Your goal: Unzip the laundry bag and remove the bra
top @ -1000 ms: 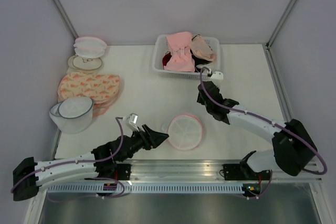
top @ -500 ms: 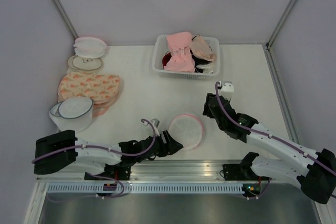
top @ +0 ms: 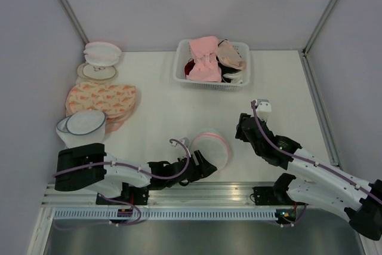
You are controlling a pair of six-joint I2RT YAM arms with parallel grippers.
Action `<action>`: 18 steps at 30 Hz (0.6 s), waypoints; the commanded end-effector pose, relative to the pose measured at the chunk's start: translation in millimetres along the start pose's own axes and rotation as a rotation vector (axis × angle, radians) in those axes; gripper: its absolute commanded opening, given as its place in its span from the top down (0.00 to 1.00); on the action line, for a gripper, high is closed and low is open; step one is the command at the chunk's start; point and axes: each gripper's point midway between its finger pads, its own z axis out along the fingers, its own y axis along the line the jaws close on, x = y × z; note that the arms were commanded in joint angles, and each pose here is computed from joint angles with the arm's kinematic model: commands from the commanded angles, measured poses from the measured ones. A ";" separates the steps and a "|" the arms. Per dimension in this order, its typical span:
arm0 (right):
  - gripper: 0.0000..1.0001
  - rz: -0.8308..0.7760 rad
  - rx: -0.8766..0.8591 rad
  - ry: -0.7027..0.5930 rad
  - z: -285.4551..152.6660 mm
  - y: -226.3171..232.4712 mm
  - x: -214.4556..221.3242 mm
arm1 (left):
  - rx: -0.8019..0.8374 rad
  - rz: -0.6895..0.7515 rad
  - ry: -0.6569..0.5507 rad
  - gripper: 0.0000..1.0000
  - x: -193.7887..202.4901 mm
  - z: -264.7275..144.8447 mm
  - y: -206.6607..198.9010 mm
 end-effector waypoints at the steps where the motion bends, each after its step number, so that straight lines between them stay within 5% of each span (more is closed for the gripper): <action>1: 0.42 0.002 0.012 0.010 -7.7 -9.2 5.1 | 0.022 -0.071 -0.001 0.25 3.9 -8.4 -29.4; 7: 0.42 0.002 0.021 0.011 -9.0 -12.9 6.9 | 0.051 -0.078 -0.003 0.24 2.8 -20.7 -48.2; 18: 0.40 -0.002 0.032 0.015 -7.9 -16.7 11.8 | -0.067 -0.179 0.021 0.22 31.8 -6.3 -9.2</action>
